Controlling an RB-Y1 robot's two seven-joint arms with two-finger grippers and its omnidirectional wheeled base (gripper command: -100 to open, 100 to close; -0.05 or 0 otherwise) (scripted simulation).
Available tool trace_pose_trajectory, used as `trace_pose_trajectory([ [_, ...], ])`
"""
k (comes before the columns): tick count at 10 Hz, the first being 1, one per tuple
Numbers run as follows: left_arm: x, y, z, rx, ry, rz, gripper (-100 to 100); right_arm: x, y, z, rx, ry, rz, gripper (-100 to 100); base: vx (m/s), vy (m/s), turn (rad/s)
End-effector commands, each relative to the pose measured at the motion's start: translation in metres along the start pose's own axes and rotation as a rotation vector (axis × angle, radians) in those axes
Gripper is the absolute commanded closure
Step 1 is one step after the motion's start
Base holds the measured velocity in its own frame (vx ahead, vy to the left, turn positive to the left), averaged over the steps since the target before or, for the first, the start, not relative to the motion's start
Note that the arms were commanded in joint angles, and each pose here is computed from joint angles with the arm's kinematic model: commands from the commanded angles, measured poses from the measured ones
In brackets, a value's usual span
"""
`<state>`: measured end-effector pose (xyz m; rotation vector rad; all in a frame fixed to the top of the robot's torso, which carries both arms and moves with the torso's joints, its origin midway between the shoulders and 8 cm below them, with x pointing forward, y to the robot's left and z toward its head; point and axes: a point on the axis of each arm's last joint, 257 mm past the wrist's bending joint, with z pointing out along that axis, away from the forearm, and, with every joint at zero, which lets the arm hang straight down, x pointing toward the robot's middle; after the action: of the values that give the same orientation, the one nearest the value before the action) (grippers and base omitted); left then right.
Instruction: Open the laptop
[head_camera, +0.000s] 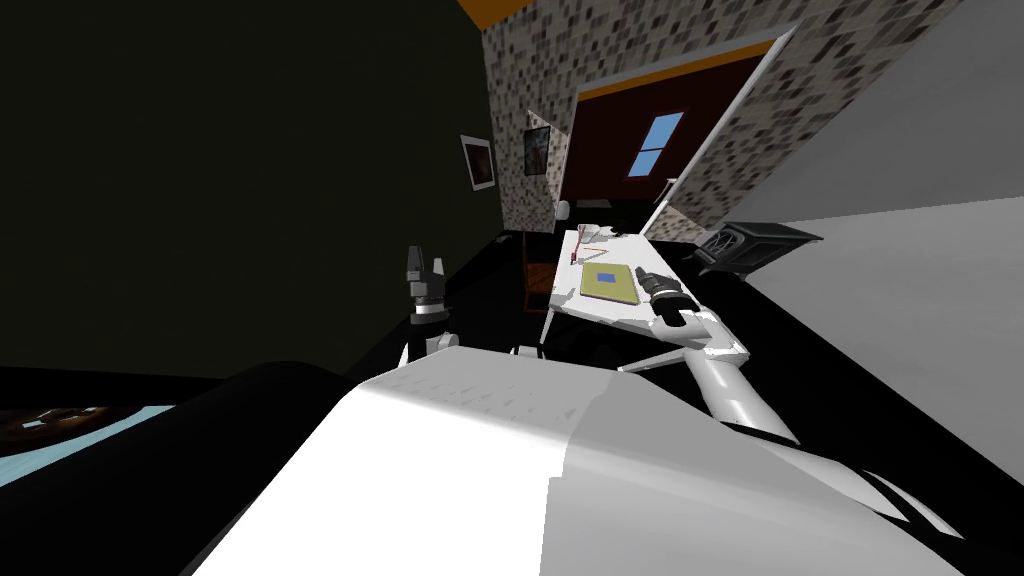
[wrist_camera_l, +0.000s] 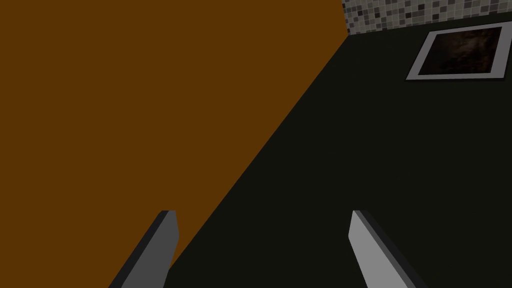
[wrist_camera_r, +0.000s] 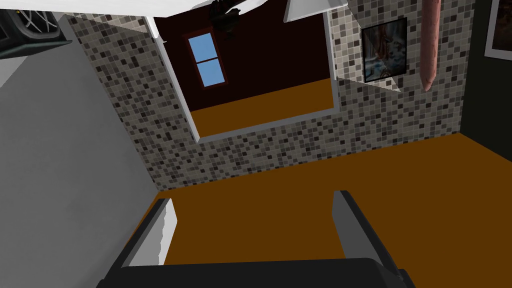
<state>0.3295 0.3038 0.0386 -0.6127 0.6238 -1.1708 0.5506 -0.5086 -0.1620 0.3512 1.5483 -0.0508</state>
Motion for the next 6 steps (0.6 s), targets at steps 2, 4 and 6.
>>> trace_pose_trajectory([
  [2,0.0000,0.0000,0.0000,0.000,0.000,0.000,0,-0.0001,0.0000,-0.0002,0.001,0.001,0.001,0,0.000,0.000,0.000],
  [4,0.0000,0.0000,0.0000,0.000,0.000,0.000,0,-0.0001,0.0001,-0.0002,0.001,0.001,0.001,0,0.000,0.000,0.000],
  [6,0.0000,0.0000,0.0000,0.000,0.000,0.000,0,-0.0001,0.0001,-0.0002,0.001,0.001,0.001,0,0.000,0.000,0.000],
])
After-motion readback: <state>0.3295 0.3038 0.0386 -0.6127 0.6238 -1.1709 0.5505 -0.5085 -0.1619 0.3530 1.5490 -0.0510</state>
